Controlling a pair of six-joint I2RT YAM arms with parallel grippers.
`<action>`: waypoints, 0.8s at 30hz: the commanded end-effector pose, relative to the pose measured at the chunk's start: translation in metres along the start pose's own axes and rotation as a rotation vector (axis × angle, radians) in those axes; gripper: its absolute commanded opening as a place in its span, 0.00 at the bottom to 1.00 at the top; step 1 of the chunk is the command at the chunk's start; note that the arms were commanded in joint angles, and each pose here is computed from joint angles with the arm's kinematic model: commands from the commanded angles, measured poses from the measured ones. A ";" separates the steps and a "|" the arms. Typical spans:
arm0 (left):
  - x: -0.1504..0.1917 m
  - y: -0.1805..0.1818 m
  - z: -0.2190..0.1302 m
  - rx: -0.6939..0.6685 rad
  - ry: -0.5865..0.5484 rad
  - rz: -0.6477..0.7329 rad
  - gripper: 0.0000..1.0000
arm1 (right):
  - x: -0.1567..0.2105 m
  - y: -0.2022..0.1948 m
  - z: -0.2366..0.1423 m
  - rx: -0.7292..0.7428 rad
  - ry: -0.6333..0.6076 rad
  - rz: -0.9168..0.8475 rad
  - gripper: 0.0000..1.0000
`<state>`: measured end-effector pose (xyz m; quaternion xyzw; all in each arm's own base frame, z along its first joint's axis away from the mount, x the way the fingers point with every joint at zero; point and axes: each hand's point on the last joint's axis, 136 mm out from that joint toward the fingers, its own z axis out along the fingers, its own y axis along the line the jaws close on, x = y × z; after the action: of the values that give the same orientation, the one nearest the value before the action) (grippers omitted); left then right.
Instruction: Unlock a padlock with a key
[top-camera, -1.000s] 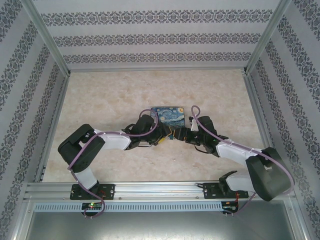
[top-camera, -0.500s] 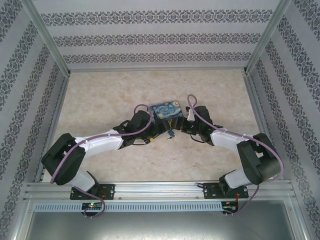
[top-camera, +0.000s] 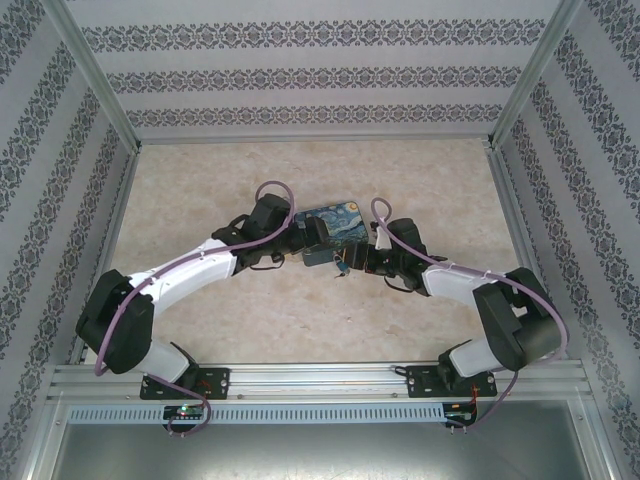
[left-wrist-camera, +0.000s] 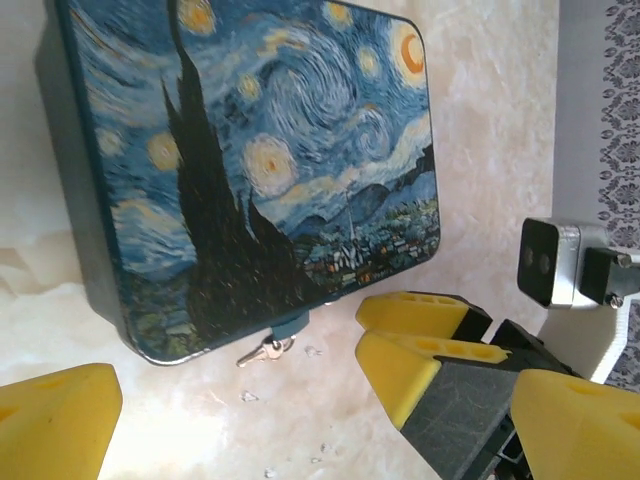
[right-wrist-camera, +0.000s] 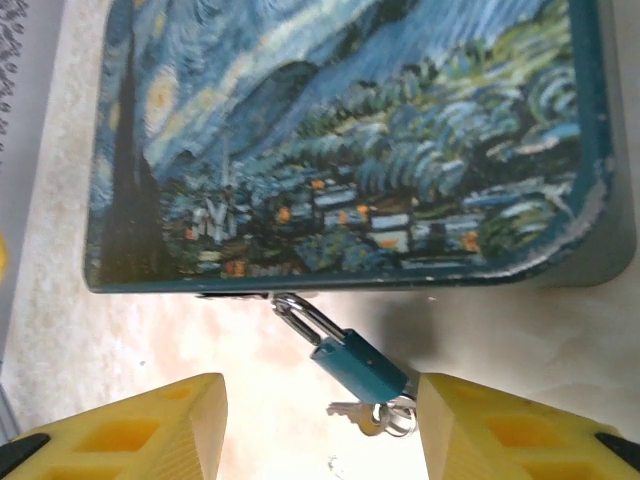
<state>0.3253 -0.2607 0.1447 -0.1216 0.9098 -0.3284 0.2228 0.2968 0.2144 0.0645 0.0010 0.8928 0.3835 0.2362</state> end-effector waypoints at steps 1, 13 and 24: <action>-0.002 0.011 -0.004 -0.053 0.019 0.027 1.00 | 0.002 -0.010 0.007 0.022 0.014 -0.034 0.53; -0.002 0.015 0.008 -0.055 0.042 0.009 1.00 | 0.011 -0.003 0.024 -0.024 0.065 -0.053 0.48; -0.001 0.015 0.012 -0.047 0.053 0.005 1.00 | 0.014 -0.002 0.034 -0.036 0.091 -0.049 0.37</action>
<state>0.3235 -0.2548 0.1165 -0.1231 0.9263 -0.3027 0.1874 0.2967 0.2291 0.0309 -0.0205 0.9023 0.3823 0.1983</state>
